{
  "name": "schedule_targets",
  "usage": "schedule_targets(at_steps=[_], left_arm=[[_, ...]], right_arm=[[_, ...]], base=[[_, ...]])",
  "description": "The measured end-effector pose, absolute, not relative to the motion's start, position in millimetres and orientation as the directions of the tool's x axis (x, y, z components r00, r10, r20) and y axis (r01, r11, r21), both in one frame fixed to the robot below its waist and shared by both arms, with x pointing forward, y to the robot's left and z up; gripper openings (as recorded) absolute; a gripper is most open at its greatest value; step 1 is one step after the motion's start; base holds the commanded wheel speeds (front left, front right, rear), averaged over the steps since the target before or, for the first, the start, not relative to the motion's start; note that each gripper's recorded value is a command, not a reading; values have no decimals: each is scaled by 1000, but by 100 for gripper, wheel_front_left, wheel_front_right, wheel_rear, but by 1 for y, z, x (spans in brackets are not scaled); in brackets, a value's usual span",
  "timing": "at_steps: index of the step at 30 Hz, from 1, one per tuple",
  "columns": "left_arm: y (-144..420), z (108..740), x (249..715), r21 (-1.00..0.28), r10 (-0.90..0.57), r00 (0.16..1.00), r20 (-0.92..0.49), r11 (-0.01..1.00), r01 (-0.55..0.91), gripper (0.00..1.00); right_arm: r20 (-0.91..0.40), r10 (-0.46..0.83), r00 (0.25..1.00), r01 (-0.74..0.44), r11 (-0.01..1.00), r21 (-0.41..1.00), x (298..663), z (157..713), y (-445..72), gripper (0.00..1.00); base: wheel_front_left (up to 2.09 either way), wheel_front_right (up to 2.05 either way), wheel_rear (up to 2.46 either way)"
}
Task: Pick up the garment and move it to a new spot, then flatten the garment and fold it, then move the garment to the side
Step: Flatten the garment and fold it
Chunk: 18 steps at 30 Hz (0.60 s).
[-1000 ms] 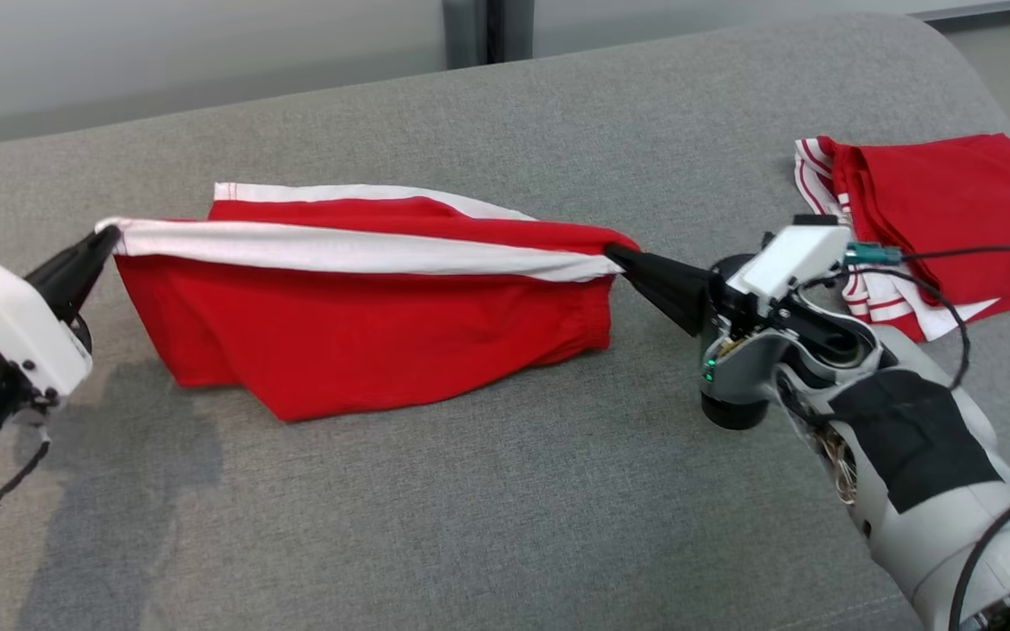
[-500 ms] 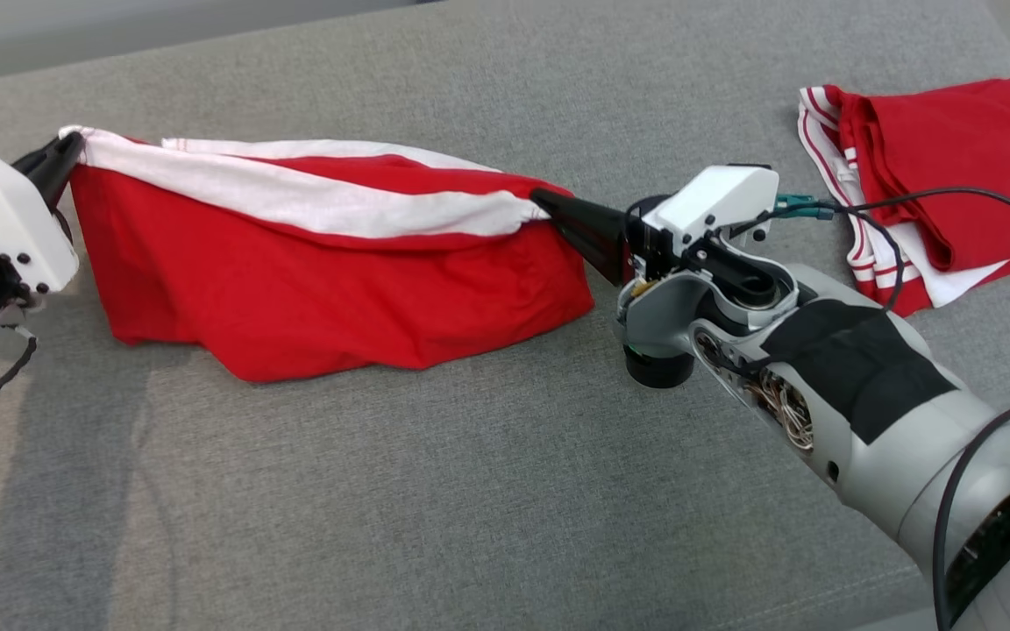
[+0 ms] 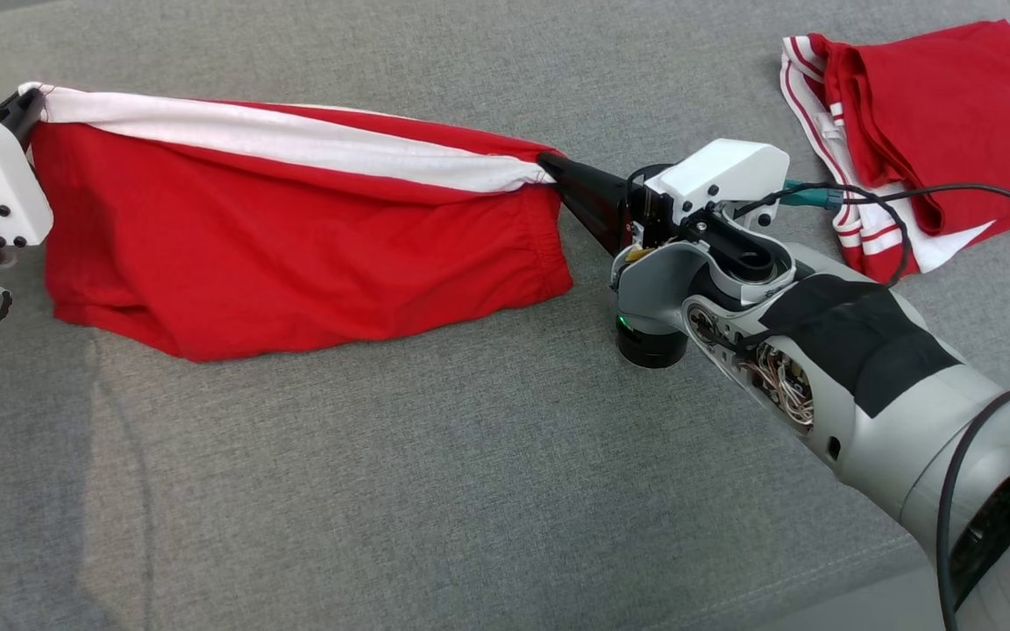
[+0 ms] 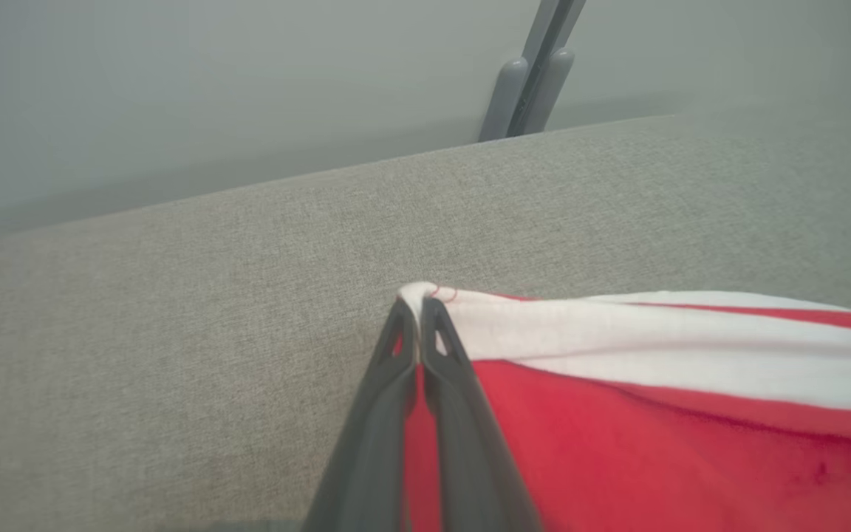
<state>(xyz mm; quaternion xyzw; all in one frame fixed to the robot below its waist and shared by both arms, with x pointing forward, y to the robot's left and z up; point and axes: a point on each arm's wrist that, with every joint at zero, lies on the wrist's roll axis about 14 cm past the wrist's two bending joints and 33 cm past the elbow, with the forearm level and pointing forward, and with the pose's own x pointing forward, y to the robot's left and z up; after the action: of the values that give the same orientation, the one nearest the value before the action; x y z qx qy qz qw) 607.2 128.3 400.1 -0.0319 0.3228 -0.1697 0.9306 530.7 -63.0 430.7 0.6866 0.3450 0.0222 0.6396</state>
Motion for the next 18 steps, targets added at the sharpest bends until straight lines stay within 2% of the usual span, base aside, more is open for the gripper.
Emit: schedule_targets(at_steps=[15, 16, 17, 18], left_arm=[[126, 369, 614, -137, -319, 700, -639, 943, 304, 0], [126, 368, 614, -134, -317, 701, -640, 943, 304, 0], [126, 367, 613, -137, -318, 697, -643, 943, 304, 0], [127, 366, 612, -137, -316, 694, -647, 943, 302, 48]], right_arm=[[-437, 503, 746, 468, 72, 881, 537, 413, -63, 2], [-435, 507, 744, 467, 72, 881, 538, 413, -62, 33], [-434, 510, 743, 465, 74, 882, 538, 413, -60, 89], [-434, 504, 747, 463, 74, 883, 539, 413, -60, 100]], base=[[0, 0, 0], [0, 0, 0], [0, 0, 0], [0, 0, 0]])
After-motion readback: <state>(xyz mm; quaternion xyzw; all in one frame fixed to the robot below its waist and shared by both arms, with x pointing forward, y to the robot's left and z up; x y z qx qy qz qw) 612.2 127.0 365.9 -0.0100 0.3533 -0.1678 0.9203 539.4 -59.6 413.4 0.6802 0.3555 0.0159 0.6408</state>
